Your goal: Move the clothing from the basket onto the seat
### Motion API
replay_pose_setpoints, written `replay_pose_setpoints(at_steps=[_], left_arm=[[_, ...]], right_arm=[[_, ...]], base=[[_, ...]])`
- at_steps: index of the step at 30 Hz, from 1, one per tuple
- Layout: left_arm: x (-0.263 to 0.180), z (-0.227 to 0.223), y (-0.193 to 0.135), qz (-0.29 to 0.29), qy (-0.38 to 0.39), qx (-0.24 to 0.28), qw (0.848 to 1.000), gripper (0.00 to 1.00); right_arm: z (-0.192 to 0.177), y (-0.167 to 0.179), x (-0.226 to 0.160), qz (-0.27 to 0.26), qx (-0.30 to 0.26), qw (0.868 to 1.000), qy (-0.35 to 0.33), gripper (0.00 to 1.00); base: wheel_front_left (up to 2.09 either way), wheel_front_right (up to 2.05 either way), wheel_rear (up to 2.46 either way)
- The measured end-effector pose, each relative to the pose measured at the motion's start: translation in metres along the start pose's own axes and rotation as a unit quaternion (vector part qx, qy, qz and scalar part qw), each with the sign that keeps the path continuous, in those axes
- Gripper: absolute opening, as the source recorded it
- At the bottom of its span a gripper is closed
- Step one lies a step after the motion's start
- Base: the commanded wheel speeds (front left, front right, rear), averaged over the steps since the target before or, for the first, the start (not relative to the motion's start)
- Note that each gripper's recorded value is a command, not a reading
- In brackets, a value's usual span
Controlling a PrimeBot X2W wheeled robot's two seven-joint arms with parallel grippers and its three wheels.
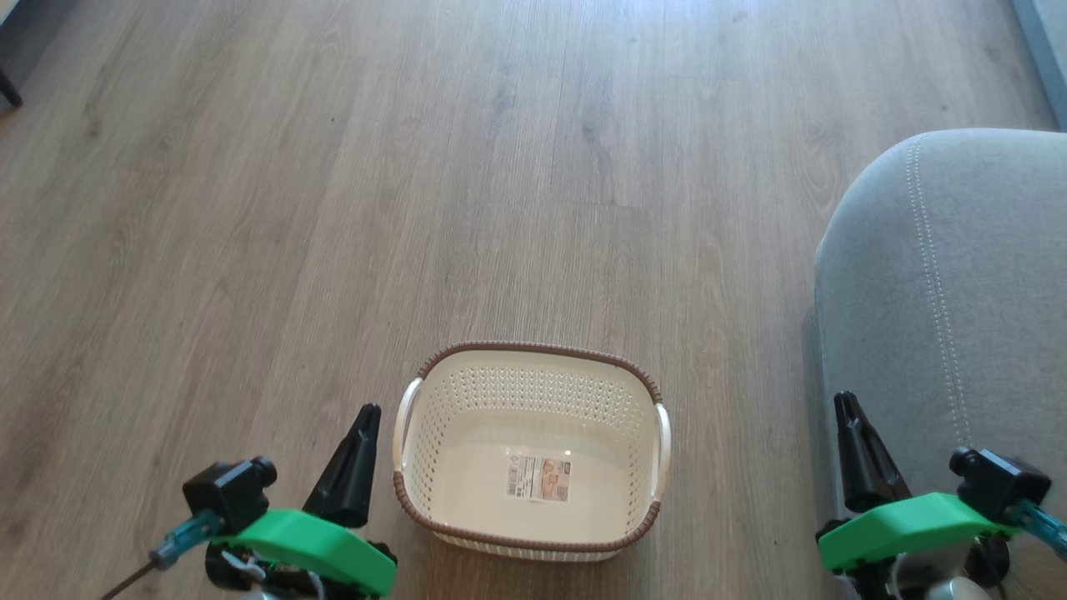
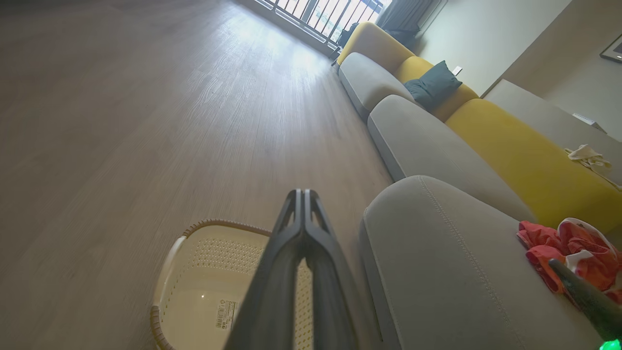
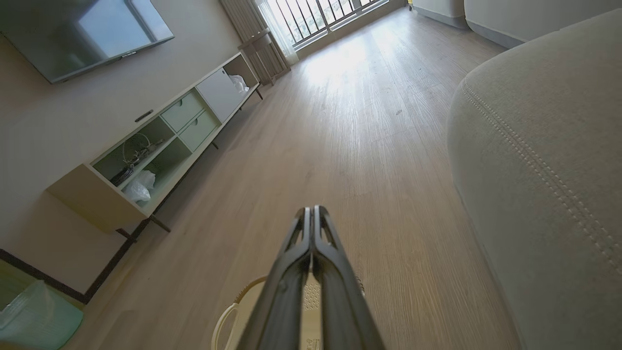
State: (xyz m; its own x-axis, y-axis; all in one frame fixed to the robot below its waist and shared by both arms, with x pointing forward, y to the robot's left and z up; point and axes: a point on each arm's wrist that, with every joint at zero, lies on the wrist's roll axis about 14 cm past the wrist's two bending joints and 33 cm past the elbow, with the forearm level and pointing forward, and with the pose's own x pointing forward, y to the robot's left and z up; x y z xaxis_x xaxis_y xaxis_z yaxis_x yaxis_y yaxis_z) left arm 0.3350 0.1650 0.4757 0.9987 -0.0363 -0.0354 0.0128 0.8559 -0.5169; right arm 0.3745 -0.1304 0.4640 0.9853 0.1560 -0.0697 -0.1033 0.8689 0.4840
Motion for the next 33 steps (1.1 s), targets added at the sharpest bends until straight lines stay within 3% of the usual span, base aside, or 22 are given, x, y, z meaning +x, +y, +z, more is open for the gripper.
replay_pose_setpoints(at_steps=[17, 33], left_arm=[[0.007, 0.004, 0.006, 0.014, 0.002, -0.087, 0.996, 0.0], [0.011, 0.001, 0.013, 0.031, 0.012, -0.175, 0.984, 0.0]], right_arm=[[0.005, -0.015, -0.003, -0.031, 0.092, 0.995, -0.005, 0.0], [0.011, -0.026, -0.006, -0.051, 0.185, 0.981, -0.013, 0.0]], base=[[0.0, 0.0, 0.0], [0.0, 0.0, 0.0]])
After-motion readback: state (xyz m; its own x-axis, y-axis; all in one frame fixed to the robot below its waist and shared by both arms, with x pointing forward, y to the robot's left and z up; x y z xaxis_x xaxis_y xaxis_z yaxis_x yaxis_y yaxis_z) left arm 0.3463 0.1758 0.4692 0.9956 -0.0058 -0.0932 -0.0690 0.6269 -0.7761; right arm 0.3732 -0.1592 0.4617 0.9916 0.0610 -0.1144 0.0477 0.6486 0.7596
